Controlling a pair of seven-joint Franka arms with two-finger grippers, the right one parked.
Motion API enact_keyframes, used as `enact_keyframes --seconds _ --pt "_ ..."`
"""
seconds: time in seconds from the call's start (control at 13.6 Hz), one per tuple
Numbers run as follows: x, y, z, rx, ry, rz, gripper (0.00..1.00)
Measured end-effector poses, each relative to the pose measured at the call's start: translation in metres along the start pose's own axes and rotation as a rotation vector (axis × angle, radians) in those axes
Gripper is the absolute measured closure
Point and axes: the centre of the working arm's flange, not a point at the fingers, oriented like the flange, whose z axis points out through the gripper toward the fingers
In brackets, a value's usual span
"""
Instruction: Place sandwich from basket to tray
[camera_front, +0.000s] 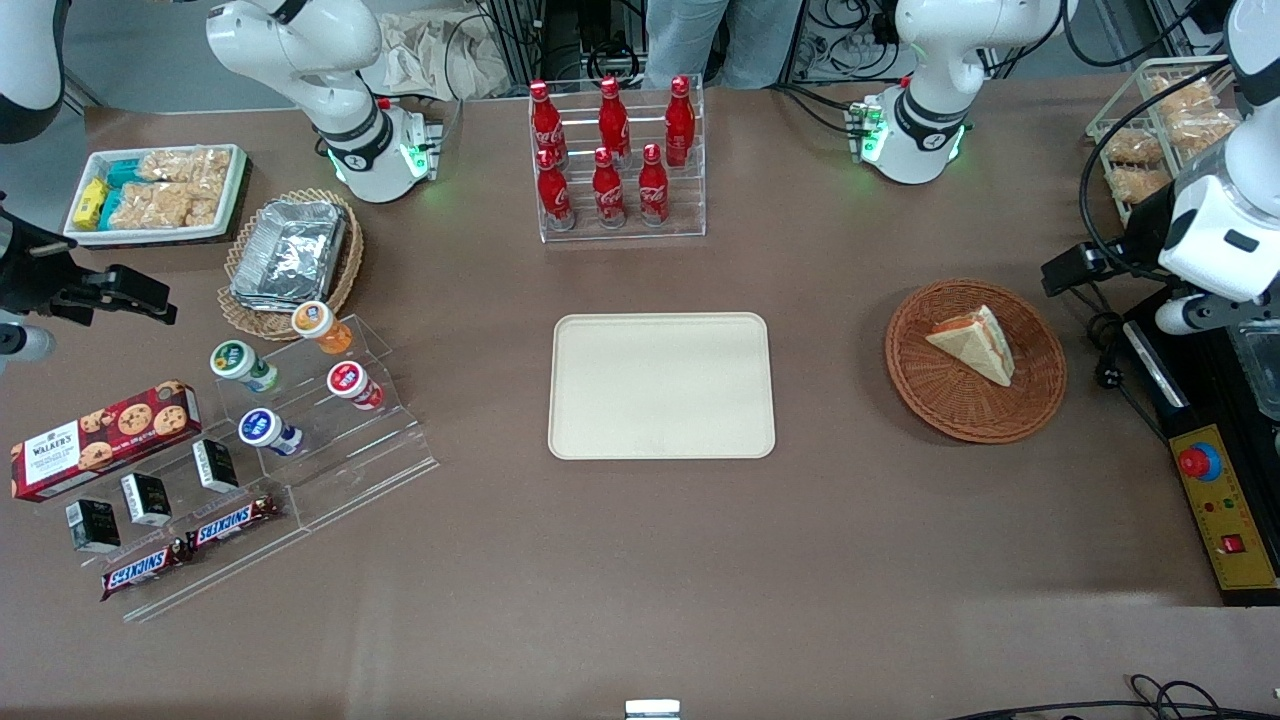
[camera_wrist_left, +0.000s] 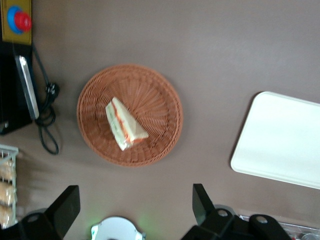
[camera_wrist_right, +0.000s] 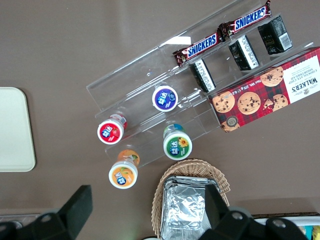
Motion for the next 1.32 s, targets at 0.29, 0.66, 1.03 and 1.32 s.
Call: enact_keyframes --seconds 0.29,0.66,1.03,1.32 --pt "-0.036 -0.027 0.031 -0.01 0.029 -0.081 0.0" --pt "-0.077 -0.051 0.084 -0.013 0.036 -0.17 0.0" --pt "-0.071 -0.068 0.106 -0.026 0.038 -0.239 0.0" --pt "-0.071 -0.063 0.126 -0.025 0.046 -0.276 0.0"
